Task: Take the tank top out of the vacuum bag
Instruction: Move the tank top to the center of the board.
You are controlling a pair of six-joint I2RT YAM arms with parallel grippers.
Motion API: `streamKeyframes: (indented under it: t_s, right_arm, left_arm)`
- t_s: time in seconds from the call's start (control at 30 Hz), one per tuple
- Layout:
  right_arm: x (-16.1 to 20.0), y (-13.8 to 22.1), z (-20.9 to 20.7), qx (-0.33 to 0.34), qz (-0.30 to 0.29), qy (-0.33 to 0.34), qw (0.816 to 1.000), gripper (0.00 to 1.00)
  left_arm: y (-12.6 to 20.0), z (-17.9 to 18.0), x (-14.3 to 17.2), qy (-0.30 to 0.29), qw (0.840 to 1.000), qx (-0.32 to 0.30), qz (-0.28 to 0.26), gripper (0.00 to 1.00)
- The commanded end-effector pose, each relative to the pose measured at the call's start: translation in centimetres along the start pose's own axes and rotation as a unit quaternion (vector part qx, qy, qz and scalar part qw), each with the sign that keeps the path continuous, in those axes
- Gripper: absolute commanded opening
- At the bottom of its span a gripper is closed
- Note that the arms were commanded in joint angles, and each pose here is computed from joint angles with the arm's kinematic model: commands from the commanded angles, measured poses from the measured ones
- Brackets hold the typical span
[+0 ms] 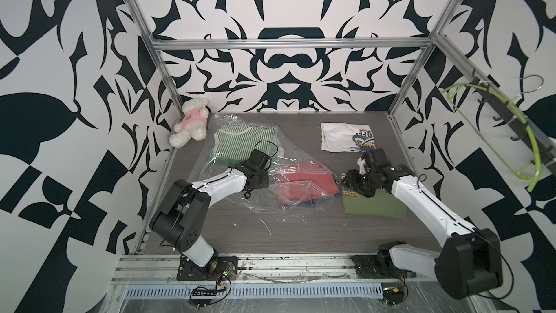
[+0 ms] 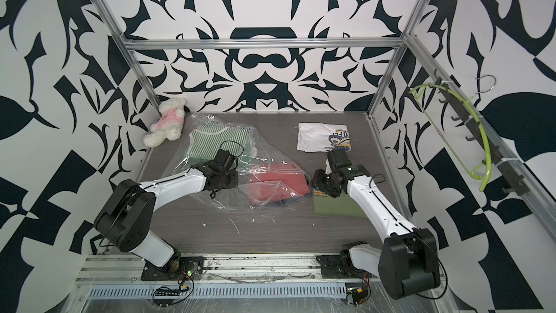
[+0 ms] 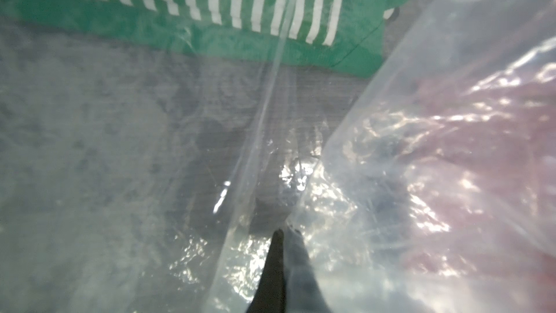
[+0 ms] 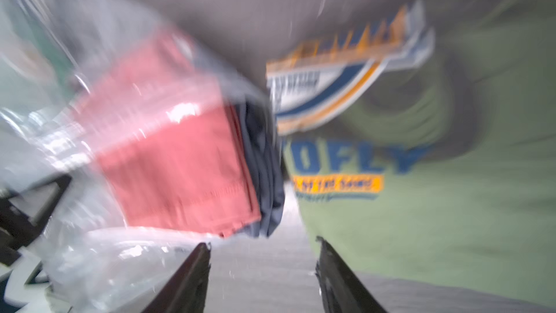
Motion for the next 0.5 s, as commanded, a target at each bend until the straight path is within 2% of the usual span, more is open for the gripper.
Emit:
streamKeyframes:
  t_s: [0.0,0.13,0.2,0.3,0.47]
  right_arm:
    - [-3.9,1.3,-2.8,0.062,-0.07,-0.039,0.995,0.71]
    - [-8.7,0.2,-7.1,0.071,-0.109,-0.138,0.982,0.75]
    - [-10.1,-1.2,-8.5,0.069,-0.104,-0.168,0.978,0.75]
    - [-11.0,-3.8,-9.5,0.059,-0.058,-0.203,0.976,0.64]
    - [-10.5,-7.3,-10.3,0.033,-0.017,-0.24,0.97,0.59]
  left_arm:
    - [0.1,0.6,0.4,0.0,1.0,-0.013,0.002,0.0]
    - [0.0,0.5,0.4,0.0,1.0,-0.009,0.001,0.0]
    - [0.0,0.5,0.3,0.002,1.0,-0.007,0.003,0.0]
    - [0.0,0.5,0.5,0.005,1.0,-0.005,0.004,0.0]
    - [0.0,0.7,0.7,0.005,1.0,-0.013,0.006,0.0]
Point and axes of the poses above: each gripper's point midway between its finger pads, its own y axis back along the fingers, its own z axis along the line the jaws close on, x = y × z, the point moved 9 cm from there along y, back along the fingers, and after that the axes turned 9 degrees about -y, right-handed, at the moved point
